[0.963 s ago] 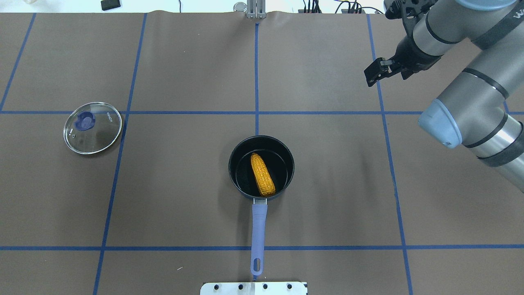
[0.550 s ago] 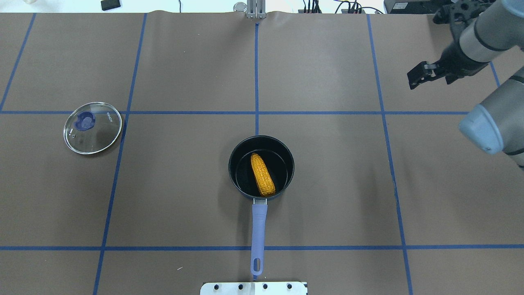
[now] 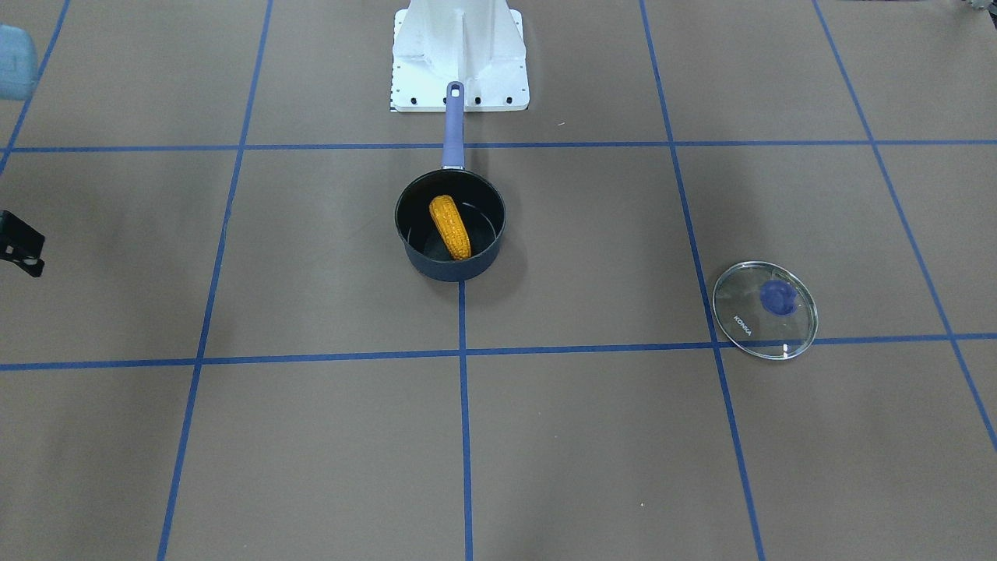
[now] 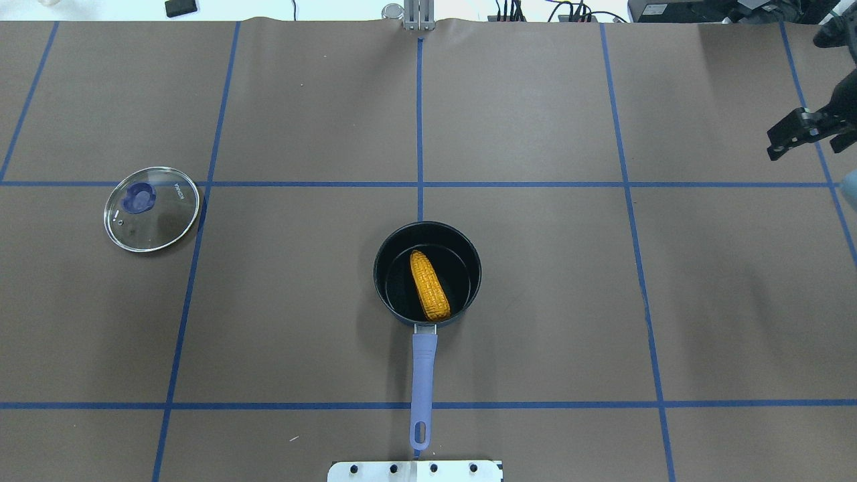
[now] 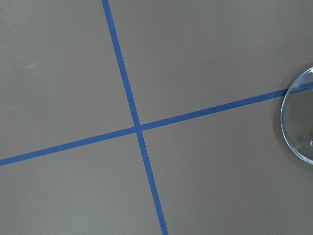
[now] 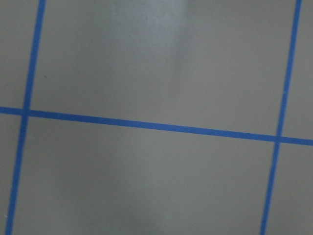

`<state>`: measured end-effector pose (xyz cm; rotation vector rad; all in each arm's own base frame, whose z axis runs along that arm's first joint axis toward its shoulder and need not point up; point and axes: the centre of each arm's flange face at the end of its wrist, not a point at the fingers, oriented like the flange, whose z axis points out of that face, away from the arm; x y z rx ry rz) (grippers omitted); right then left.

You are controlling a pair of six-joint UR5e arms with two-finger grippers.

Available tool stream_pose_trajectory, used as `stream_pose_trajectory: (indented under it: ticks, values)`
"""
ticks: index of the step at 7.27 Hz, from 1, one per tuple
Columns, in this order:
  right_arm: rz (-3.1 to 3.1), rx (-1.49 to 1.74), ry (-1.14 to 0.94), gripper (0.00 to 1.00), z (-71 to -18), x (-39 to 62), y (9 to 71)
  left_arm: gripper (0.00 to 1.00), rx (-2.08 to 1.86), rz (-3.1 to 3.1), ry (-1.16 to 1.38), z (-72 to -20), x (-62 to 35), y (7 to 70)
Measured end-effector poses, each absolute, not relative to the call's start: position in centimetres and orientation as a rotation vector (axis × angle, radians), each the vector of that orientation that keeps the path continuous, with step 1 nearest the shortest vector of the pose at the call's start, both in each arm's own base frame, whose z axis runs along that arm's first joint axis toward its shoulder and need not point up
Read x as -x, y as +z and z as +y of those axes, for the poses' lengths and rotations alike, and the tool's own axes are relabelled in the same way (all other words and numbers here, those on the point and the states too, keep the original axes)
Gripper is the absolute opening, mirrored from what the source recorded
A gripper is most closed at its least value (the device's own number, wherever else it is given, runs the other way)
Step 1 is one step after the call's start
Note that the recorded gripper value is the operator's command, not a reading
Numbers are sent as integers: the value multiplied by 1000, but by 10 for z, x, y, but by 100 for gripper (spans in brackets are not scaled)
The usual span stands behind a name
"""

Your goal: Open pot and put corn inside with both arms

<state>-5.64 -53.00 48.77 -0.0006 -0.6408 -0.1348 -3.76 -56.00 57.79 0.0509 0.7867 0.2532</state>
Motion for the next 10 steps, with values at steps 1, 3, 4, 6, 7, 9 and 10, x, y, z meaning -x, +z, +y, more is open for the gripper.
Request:
stream_pose_trajectory:
  ticks: [1, 3, 4, 6, 7, 9, 10]
  values:
    - [-651, 36, -118, 100, -516, 23, 515, 99, -48, 788, 252, -559, 38, 580]
    - [-710, 97, -53, 100, -491, -10, 551, 99, -43, 790, 243, -555, 41, 585]
    - [-738, 116, -28, 100, -478, -17, 566, 99, -43, 791, 233, -552, 46, 588]
    - [-763, 89, -7, 100, -454, -25, 599, 99, -40, 792, 223, -549, 50, 592]
    - [-768, 59, 12, 100, -447, -26, 617, 99, -41, 792, 222, -548, 50, 593]
    - [-775, 12, 37, 100, -439, -27, 643, 99, -42, 792, 221, -548, 51, 592]
    - [-776, 4, 38, 100, -438, -27, 647, 99, -42, 792, 220, -548, 51, 592]
